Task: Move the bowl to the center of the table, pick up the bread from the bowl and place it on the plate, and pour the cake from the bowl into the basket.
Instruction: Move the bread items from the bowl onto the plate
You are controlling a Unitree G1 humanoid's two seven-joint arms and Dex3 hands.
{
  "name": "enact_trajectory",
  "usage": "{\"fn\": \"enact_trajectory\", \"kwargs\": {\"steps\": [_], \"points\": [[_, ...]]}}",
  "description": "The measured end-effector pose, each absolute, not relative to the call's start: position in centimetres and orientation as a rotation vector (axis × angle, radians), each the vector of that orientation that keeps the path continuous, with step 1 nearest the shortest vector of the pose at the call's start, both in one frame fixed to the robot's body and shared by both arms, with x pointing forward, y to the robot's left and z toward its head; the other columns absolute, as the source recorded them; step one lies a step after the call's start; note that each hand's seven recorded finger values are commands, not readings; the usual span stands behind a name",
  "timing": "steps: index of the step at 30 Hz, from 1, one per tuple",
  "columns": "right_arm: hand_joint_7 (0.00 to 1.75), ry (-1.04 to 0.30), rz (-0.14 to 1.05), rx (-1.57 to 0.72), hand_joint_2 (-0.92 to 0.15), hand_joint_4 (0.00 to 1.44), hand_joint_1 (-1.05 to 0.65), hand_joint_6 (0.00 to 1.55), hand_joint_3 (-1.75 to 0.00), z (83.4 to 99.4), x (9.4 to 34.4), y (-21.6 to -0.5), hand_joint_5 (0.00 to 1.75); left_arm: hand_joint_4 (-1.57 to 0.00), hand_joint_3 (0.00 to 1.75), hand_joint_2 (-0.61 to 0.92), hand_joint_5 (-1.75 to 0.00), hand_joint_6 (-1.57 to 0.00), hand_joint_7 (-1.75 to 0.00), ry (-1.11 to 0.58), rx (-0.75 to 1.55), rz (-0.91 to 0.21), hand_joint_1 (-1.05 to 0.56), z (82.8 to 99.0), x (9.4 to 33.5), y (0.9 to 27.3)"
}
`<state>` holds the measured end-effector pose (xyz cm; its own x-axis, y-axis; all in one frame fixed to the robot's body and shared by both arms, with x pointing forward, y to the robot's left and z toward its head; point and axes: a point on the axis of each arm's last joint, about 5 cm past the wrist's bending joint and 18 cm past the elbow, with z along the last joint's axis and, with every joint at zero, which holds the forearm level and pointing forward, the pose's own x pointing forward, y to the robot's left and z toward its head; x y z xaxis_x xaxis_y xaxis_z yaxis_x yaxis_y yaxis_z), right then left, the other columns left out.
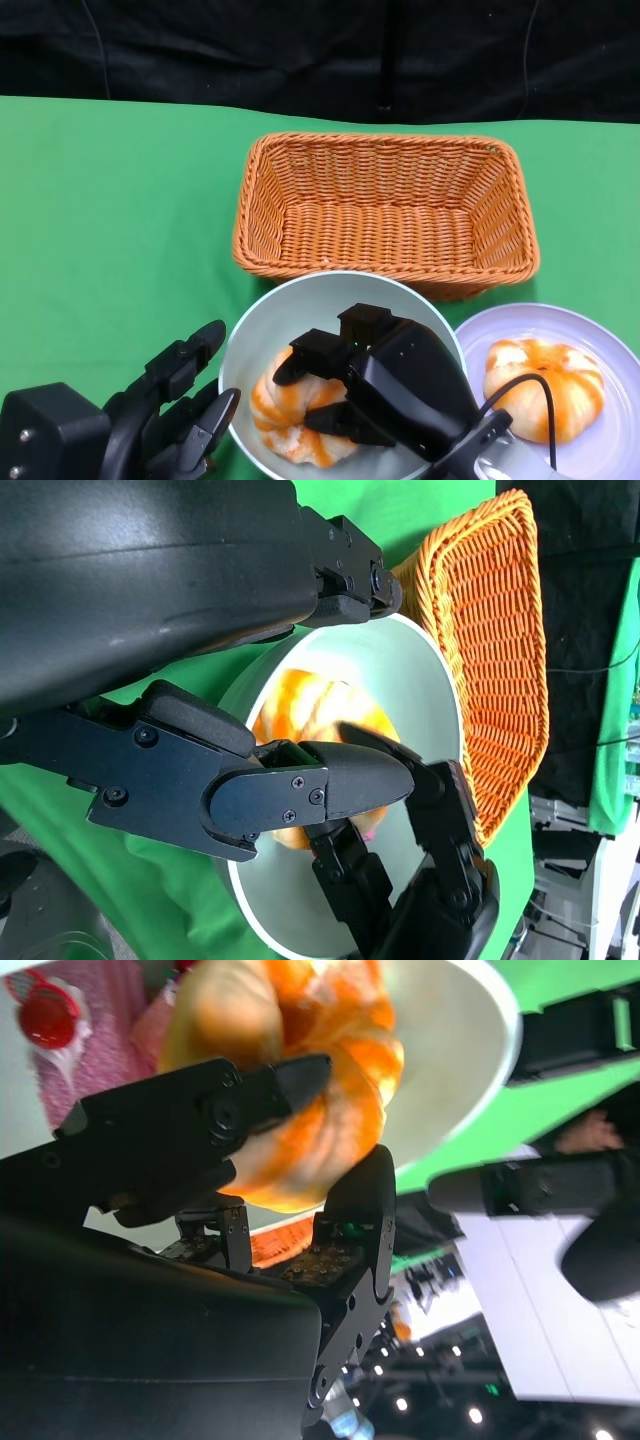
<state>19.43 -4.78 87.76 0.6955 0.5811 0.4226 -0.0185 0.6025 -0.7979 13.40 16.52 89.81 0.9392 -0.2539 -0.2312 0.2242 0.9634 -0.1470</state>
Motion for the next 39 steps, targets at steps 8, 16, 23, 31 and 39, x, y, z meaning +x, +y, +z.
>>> {"fn": "enact_trajectory", "kwargs": {"steps": [8, 16, 23, 31, 39], "points": [[1.60, -0.815, 0.261, -0.770, -0.31, 0.94, -0.13, 0.79, -1.31, 88.3, 18.9, -4.9, 1.75, -0.23, 0.57, 0.92, -0.04, -0.19, 0.00, 0.251, -0.121, -0.244, -0.70, 89.8, 13.4, 16.5], [1.58, -0.858, 0.142, -0.668, -0.21, 0.99, -0.09, 0.86, -1.49, 90.4, 18.4, -6.3, 1.75, -0.23, 0.56, 0.92, -0.03, -0.19, 0.00, 0.258, -0.125, -0.241, -0.71, 89.8, 13.4, 16.6], [1.42, -0.772, 0.136, -0.563, -0.11, 0.98, -0.10, 0.91, -1.72, 92.2, 16.9, -8.1, 1.74, -0.22, 0.56, 0.92, -0.03, -0.18, 0.00, 0.263, -0.137, -0.242, -0.71, 89.8, 13.4, 16.6], [1.38, -0.687, 0.076, -0.488, -0.10, 0.97, -0.03, 0.92, -1.73, 94.0, 16.0, -10.4, 1.75, -0.23, 0.56, 0.92, -0.03, -0.19, 0.00, 0.263, -0.146, -0.244, -0.71, 89.8, 13.4, 16.6], [1.38, -0.674, -0.031, -0.518, -0.10, 0.99, 0.03, 0.93, -1.74, 94.5, 16.4, -12.4, 1.73, -0.22, 0.56, 0.92, -0.03, -0.18, 0.00, 0.262, -0.147, -0.245, -0.71, 89.8, 13.4, 16.6]]}}
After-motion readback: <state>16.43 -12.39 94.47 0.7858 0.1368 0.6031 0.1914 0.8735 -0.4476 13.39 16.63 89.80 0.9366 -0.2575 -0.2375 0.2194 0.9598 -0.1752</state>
